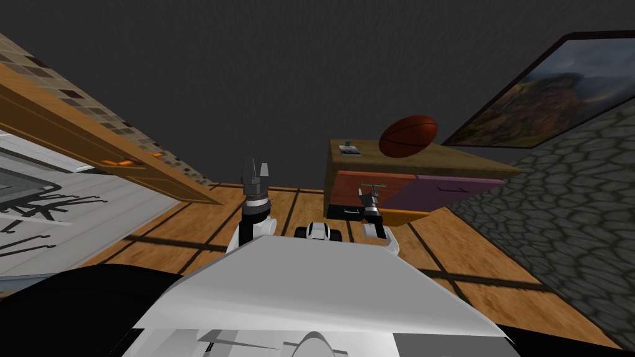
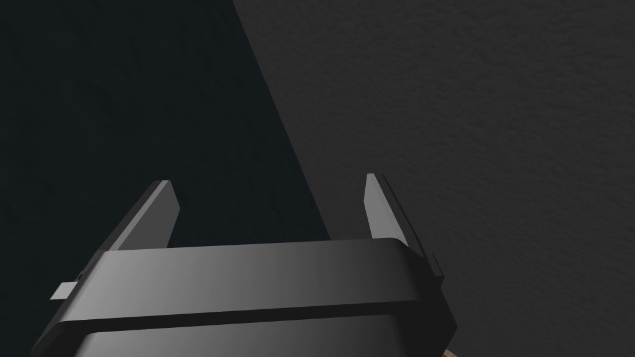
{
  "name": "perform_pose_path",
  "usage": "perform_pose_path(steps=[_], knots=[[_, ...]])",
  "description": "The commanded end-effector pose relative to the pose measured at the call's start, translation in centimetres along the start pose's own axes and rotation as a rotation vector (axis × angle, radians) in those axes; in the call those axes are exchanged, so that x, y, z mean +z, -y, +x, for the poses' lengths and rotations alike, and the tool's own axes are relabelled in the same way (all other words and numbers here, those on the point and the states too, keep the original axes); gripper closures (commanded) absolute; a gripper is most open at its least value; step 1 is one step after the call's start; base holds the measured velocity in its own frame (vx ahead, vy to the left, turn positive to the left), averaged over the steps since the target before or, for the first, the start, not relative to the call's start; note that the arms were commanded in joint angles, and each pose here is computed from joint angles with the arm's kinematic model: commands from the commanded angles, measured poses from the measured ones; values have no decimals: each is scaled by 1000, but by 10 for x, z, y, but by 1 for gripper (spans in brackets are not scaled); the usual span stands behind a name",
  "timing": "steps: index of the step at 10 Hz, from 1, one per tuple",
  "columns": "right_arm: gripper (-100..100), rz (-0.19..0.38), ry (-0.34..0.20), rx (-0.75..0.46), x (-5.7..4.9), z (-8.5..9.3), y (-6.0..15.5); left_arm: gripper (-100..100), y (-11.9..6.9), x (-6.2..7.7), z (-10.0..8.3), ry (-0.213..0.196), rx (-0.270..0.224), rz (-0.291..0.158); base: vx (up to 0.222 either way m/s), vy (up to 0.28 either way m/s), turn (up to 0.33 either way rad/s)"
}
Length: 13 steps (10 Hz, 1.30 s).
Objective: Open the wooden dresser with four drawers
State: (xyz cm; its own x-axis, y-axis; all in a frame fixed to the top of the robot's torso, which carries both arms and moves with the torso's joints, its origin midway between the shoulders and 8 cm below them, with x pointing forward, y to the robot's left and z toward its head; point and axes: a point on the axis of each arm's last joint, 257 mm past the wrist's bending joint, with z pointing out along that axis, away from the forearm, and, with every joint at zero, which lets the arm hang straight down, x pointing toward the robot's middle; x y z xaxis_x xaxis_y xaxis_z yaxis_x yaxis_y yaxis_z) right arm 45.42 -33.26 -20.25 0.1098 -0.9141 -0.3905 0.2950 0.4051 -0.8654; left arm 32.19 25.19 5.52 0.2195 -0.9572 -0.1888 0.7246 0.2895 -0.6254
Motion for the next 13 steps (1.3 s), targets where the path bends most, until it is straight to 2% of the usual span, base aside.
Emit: perform_pose_path(steps=[1, 6, 7, 8, 9, 10, 11, 13], knots=[[-100, -24, -10, -27, 7, 8, 5, 0, 0, 0, 0, 0, 0, 0, -13, 77, -34], [-100, -59, -29, -66, 19, 18, 13, 0, 0, 0, 0, 0, 0, 0, -19, 86, -33], [-100, -54, -25, -62, 18, 17, 13, 0, 0, 0, 0, 0, 0, 0, -5, 34, -8], [-100, -55, -29, -65, 26, 19, 20, 0, 0, 0, 0, 0, 0, 0, 30, 18, 17], [-100, -55, -30, -67, 30, 19, 24, 0, 0, 0, 0, 0, 0, 0, 70, 17, 21], [-100, -54, -28, -66, 27, 17, 21, 0, 0, 0, 0, 0, 0, 0, 35, 6, 6], [100, -56, -27, -63, 19, 17, 14, 0, 0, 0, 0, 0, 0, 0, -32, -15, -29], [100, -57, -23, -63, 25, 16, 19, 0, 0, 0, 0, 0, 0, 0, -62, 4, -6]])
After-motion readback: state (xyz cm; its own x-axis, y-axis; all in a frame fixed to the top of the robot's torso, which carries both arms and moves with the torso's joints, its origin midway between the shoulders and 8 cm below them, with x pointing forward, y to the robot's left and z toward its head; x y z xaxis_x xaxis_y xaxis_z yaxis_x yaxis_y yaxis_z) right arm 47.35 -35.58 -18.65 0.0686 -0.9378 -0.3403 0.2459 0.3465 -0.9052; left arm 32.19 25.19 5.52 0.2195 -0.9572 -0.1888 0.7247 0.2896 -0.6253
